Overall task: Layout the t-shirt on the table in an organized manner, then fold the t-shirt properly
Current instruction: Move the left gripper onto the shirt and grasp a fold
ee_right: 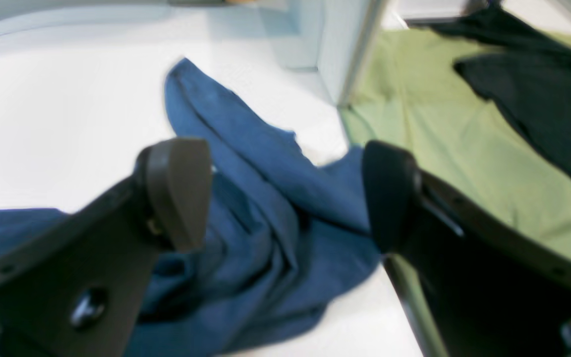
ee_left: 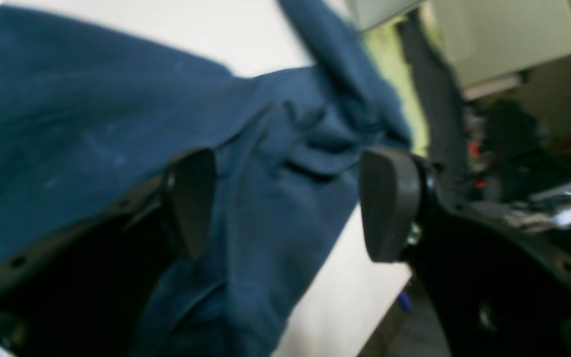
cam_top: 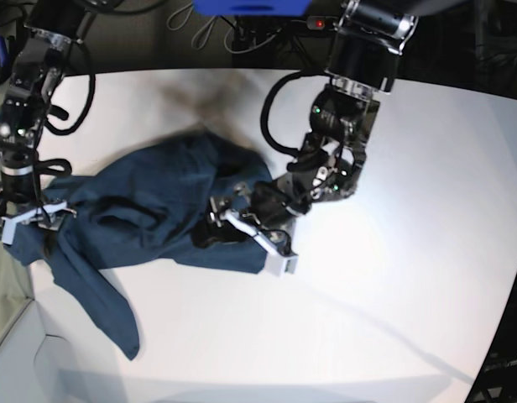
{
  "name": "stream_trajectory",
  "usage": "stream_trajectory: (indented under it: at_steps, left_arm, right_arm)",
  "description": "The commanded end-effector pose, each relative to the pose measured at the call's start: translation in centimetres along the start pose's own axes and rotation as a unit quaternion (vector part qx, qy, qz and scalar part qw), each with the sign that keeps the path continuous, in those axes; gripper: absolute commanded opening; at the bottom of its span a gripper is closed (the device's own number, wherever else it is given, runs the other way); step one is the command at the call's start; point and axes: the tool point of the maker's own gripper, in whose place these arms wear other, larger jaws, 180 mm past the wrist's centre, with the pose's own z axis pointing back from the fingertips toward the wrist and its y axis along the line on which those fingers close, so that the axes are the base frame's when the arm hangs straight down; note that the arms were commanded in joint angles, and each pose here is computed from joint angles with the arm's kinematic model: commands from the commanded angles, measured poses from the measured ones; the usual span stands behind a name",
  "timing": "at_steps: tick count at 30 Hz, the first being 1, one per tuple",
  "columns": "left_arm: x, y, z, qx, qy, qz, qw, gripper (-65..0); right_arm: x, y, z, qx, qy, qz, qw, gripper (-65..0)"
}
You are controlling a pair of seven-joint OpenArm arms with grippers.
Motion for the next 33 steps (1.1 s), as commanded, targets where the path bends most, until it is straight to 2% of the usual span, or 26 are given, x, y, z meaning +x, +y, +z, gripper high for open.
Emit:
stream_trajectory:
  at_steps: [1,4,13,20,27,28,30,33]
  left_arm:
    - [1.5,-2.1,-0.1,-0.025,-0.022,-0.013,0.999,-21.0]
    - [1.3,-2.5,0.1,-0.024,-0.02,-0.033,0.999,-21.0]
    - [-1.7,0.2,0.4,0.025,0.007,-0.056,0.998,-21.0]
    - [-7.1,-0.1,-1.7,0.026,0.083,-0.072,0.994,-21.0]
    - [-7.7,-0.9,-2.7,0.016,0.094,-0.068,0.993,-22.3]
    - [-7.4,-1.1,-2.7,0.014,0.091,-0.069,0.993,-24.7]
    - [-7.2,-1.3,-2.8,0.011,0.089,-0.071,0.993,-34.9]
    - [-6.6,-1.9,-3.5,0.008,0.088,-0.078,0.993,-56.5]
  right_arm:
    - [1.8,-0.3,0.0,-0.004,-0.031,0.002,0.9995,-16.9]
    - [1.6,-0.4,0.1,-0.004,-0.028,0.003,0.9996,-16.9]
    - [0.9,-0.2,-0.4,-0.003,-0.018,-0.002,0.9998,-16.9]
    - [0.1,0.1,-0.4,-0.002,-0.011,-0.012,0.9999,-16.9]
    - [-0.3,0.1,-0.3,-0.002,-0.006,-0.013,0.9999,-16.9]
    - [-0.3,0.0,-0.2,-0.003,-0.005,-0.013,0.9999,-16.9]
    - [-0.4,0.1,-0.2,-0.003,-0.005,-0.013,0.9999,-16.9]
    - [-0.4,0.1,-0.2,-0.003,-0.005,-0.013,0.9999,-16.9]
